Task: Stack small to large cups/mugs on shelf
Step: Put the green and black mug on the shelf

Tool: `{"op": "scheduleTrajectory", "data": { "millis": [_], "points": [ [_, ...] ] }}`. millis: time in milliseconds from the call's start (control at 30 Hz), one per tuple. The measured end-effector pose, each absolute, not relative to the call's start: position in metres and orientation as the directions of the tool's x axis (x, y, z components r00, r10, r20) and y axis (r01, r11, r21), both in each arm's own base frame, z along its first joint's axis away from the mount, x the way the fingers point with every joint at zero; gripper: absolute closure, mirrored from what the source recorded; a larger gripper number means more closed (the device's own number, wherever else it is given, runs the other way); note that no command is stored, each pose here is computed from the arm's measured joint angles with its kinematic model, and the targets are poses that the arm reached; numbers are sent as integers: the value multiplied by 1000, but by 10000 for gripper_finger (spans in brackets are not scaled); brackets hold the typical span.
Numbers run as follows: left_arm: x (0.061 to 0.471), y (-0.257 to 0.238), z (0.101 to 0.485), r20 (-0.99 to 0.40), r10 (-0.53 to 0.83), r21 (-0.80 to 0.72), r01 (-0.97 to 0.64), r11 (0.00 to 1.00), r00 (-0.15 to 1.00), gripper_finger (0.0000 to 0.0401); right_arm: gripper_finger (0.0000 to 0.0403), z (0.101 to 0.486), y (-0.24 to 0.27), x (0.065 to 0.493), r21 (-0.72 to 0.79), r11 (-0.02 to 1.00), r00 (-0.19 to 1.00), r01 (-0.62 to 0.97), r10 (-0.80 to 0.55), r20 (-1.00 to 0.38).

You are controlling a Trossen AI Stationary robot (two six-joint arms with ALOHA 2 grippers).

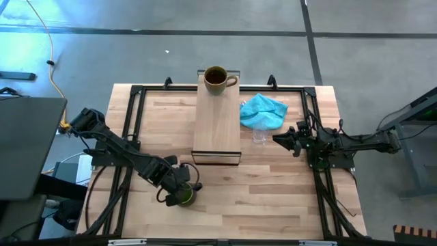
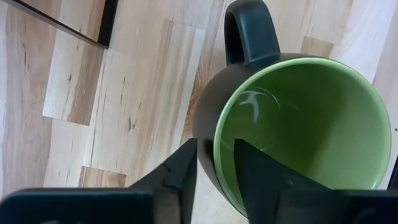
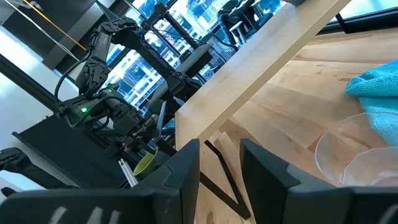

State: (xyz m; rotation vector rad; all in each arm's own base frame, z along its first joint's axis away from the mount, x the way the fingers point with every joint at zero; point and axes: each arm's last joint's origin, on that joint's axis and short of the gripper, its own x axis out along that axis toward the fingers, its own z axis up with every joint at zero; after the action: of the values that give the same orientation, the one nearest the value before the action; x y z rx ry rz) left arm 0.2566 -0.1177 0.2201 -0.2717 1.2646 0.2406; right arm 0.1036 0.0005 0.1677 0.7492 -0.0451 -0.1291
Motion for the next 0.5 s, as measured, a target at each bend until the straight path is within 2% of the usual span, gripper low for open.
{"op": "scheduleTrajectory", "data": {
  "millis": [167, 333, 500],
  "points": [
    [256, -117, 220, -959, 37, -59, -322, 945, 281, 387, 297, 168, 1, 104, 681, 725, 991, 102, -133, -7],
    [256, -118, 220, -960, 24, -70, -322, 944, 278, 379, 297, 167, 0, 104, 680, 725, 991, 106, -133, -13],
    [256, -117, 220, -959, 29, -67, -325, 943, 282, 395, 297, 167, 0, 104, 680, 725, 991, 106, -133, -13]
  ]
}}
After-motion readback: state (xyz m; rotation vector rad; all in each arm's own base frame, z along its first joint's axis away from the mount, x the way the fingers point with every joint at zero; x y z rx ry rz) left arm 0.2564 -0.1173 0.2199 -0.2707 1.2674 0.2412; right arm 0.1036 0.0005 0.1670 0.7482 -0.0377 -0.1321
